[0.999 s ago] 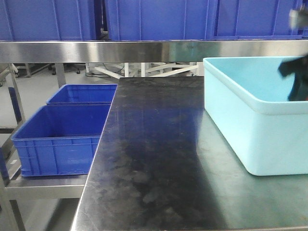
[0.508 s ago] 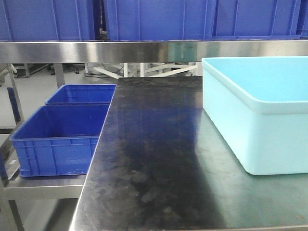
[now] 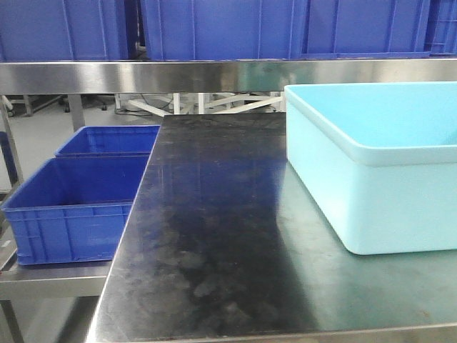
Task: Pick red cube and place on left shelf
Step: 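Raise the held red cube out of the tub with the right gripper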
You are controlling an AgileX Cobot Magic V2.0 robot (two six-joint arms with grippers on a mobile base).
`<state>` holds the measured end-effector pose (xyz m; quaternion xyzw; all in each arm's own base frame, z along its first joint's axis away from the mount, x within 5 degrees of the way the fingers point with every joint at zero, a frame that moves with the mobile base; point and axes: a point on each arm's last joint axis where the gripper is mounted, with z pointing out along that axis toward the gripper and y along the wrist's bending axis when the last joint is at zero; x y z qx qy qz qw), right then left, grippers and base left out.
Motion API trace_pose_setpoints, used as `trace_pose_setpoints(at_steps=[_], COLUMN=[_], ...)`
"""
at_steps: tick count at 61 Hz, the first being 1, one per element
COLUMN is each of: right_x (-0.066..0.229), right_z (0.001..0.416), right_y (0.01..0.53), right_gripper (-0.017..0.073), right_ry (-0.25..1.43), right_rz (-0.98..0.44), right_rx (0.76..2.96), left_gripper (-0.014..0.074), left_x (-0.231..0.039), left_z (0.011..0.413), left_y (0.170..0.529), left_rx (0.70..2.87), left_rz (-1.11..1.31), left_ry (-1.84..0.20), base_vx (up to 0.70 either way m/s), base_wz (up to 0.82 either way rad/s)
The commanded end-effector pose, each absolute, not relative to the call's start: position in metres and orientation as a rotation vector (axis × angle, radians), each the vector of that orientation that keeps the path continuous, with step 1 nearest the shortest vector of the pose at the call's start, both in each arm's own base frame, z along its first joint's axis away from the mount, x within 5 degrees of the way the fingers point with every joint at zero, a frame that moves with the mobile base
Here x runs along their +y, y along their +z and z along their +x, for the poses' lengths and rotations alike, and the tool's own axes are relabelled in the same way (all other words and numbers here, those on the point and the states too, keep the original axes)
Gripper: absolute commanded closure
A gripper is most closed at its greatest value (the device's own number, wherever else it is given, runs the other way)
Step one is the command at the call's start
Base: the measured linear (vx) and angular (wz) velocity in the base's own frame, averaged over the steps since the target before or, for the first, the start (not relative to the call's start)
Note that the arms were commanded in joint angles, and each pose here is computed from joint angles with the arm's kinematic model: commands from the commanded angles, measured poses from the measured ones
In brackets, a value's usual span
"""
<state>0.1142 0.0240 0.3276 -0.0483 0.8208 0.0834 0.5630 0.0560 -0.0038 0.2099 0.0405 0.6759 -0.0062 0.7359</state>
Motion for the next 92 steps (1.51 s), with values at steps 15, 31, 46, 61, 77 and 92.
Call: trace_pose_setpoints(at_steps=[15, 31, 46, 61, 77, 92], right_x=[0.0331, 0.0331, 0.0331, 0.0331, 0.0331, 0.0331], right_z=[0.1276, 0.1275, 0.1275, 0.1275, 0.1275, 0.1275], right_y=[0.3400, 0.3398, 0.3399, 0.3399, 0.3399, 0.3399], right_gripper=[0.0503, 0.0503, 0.0503, 0.0503, 0.0503, 0.0503], right_ry=[0.240, 0.240, 0.240, 0.240, 0.240, 0.240], right_rz=[-0.151, -0.151, -0.151, -0.151, -0.151, -0.151], right_rx=[1.837, 1.840, 1.839, 1.839, 1.839, 1.839], left_gripper=[0.0488, 0.0488, 0.0488, 0.0488, 0.0488, 0.0488], left_x=[-0.0034, -0.0034, -0.0034, -0.0034, -0.0034, -0.0034], left_z=[0.0569, 0.0569, 0.0569, 0.0569, 0.0569, 0.0569], left_y=[0.2095, 0.2095, 0.2095, 0.2095, 0.2095, 0.2095], left_rx=[1.432, 1.432, 1.432, 1.432, 1.432, 1.432], left_rz=[0.079, 0.079, 0.079, 0.079, 0.079, 0.079], left_ry=[-0.015, -0.015, -0.015, -0.015, -0.015, -0.015], base_vx=[0.00, 0.00, 0.00, 0.00, 0.01, 0.01], base_wz=[0.00, 0.00, 0.00, 0.00, 0.08, 0.06])
